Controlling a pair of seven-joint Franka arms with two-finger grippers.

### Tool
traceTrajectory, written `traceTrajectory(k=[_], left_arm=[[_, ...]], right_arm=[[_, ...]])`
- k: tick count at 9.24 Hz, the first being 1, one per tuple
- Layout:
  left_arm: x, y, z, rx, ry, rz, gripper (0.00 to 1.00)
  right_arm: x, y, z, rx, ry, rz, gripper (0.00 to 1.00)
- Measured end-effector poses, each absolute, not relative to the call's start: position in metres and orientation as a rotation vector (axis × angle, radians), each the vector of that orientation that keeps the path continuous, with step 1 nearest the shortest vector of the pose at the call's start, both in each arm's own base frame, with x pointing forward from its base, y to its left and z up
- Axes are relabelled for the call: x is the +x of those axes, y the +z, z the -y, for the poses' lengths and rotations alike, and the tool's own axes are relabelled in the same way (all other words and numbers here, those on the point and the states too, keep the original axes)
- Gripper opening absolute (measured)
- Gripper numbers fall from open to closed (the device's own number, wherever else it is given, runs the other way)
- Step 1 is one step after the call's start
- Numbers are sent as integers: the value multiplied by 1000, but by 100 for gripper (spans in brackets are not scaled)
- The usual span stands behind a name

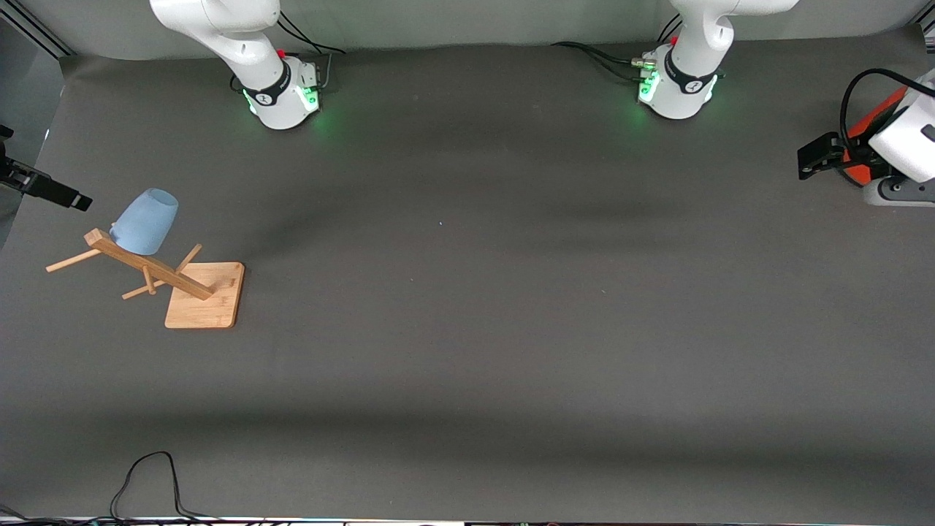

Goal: Rotate and upright cup with both arms
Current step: 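Grasp the blue cup with the right gripper and pull it off the peg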

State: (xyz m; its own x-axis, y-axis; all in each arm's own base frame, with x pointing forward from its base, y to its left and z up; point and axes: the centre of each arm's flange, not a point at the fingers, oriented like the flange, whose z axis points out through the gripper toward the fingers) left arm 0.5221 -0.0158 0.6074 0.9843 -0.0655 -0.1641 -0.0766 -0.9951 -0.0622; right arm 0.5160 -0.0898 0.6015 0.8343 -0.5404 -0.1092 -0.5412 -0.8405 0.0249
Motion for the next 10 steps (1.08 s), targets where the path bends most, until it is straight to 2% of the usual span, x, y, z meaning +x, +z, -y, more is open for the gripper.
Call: traceTrajectory(k=[3, 8, 10], left_arm=[[523, 607, 16, -3075, 247, -108, 100], [525, 609, -6, -3108, 221, -43, 100], [525, 609, -4, -3124, 222, -43, 100]], right_arm=[[517, 565, 89, -2965, 145, -985, 100], [494, 468, 89, -2914, 83, -1023, 100], [488, 452, 90, -2910, 99, -1030, 100]])
